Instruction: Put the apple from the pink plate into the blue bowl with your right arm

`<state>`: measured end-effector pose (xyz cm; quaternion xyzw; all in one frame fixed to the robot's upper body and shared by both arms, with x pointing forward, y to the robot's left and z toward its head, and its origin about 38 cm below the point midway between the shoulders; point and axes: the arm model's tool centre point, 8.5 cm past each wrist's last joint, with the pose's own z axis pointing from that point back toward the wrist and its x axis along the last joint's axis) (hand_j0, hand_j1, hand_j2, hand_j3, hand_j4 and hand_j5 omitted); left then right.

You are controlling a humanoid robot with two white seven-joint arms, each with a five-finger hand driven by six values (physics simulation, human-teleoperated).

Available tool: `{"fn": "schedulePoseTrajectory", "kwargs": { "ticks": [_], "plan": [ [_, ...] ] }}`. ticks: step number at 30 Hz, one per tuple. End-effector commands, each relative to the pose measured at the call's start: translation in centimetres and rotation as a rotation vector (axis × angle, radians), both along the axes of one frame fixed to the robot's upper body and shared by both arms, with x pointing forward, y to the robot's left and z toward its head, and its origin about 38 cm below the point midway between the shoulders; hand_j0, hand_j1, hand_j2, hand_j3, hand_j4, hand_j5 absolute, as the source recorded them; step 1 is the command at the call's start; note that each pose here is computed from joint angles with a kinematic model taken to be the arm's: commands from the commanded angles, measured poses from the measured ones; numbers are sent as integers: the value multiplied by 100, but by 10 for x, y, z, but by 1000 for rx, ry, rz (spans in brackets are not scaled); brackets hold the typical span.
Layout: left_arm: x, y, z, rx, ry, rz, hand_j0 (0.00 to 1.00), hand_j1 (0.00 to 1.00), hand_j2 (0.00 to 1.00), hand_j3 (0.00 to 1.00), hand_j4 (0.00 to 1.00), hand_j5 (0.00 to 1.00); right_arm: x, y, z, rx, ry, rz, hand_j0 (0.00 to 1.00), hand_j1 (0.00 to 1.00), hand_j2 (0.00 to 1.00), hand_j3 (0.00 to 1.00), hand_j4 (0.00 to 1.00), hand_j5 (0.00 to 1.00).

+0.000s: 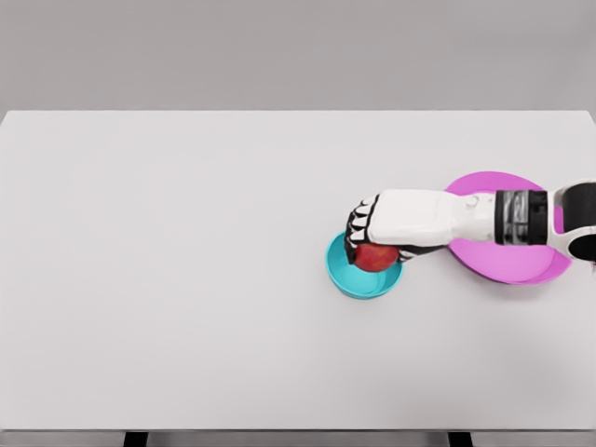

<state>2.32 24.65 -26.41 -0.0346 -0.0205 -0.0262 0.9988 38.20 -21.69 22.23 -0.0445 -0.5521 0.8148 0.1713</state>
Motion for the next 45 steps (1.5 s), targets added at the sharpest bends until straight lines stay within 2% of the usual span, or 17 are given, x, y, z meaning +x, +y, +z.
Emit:
{"fn": "schedulePoseTrajectory", "kwargs": {
  "ticks": [1, 7, 8, 9, 10, 19, 23, 26, 31, 32, 34, 36, 38, 39, 41, 45],
  "plan": [
    [0, 0, 0, 0, 0, 0, 100, 100, 100, 100, 100, 100, 0, 3, -8, -5, 23, 3, 54, 54, 54, 54, 54, 54],
    [0, 0, 0, 0, 0, 0, 100, 100, 100, 100, 100, 100, -1, 4, -10, -11, 30, 7, 54, 54, 54, 54, 54, 54],
    [0, 0, 0, 0, 0, 0, 100, 100, 100, 100, 100, 100, 0, 4, -10, -10, 29, 6, 57, 57, 57, 57, 57, 57],
    [0, 0, 0, 0, 0, 1, 100, 100, 100, 100, 100, 100, -1, 4, -10, -10, 29, 8, 90, 90, 90, 90, 90, 90],
    [0, 0, 0, 0, 0, 1, 100, 100, 100, 100, 100, 100, -1, 4, -10, -10, 28, 9, 100, 100, 100, 100, 100, 100],
    [0, 0, 0, 0, 0, 1, 100, 100, 100, 100, 100, 100, -1, 4, -5, -7, 16, 9, 100, 100, 100, 100, 100, 100],
    [0, 0, 0, 0, 0, 1, 100, 100, 100, 100, 100, 100, 10, -8, 27, 24, -64, -31, 100, 100, 100, 100, 100, 100],
    [0, 0, 0, 0, 0, 1, 100, 100, 100, 100, 100, 100, 18, -32, 55, 63, -133, -100, 100, 100, 100, 100, 100, 100],
    [0, 0, 0, 0, 0, 0, 100, 100, 100, 100, 100, 100, 18, -82, 64, 75, -153, -238, 100, 100, 100, 100, 100, 100],
    [0, 0, 0, 0, 0, 0, 100, 100, 100, 100, 100, 100, 22, -101, 60, 78, -139, -297, 100, 100, 100, 100, 100, 100],
    [0, 0, 0, 0, 0, 0, 100, 100, 100, 100, 100, 100, 31, -125, 52, 73, -109, -372, 100, 100, 100, 100, 100, 100],
    [0, 0, 0, 0, 0, 1, 100, 100, 100, 100, 100, 100, 37, -144, 52, 87, -101, -434, 100, 100, 100, 100, 100, 100],
    [0, 0, 0, 0, 0, 1, 100, 100, 100, 100, 100, 100, 39, -146, 50, 100, -98, -446, 100, 100, 100, 100, 100, 100],
    [0, 0, 0, 0, 0, 1, 100, 100, 100, 100, 100, 100, 41, -143, 48, 135, -96, -450, 100, 100, 100, 100, 100, 100],
    [0, 0, 0, 0, 0, 0, 100, 100, 100, 100, 100, 100, 41, -126, 34, 268, -80, -456, 100, 100, 100, 100, 100, 100],
    [0, 0, 0, 0, 0, 1, 100, 100, 100, 100, 100, 100, 37, -129, 22, 281, -53, -472, 100, 100, 100, 100, 100, 100]
  ]
}}
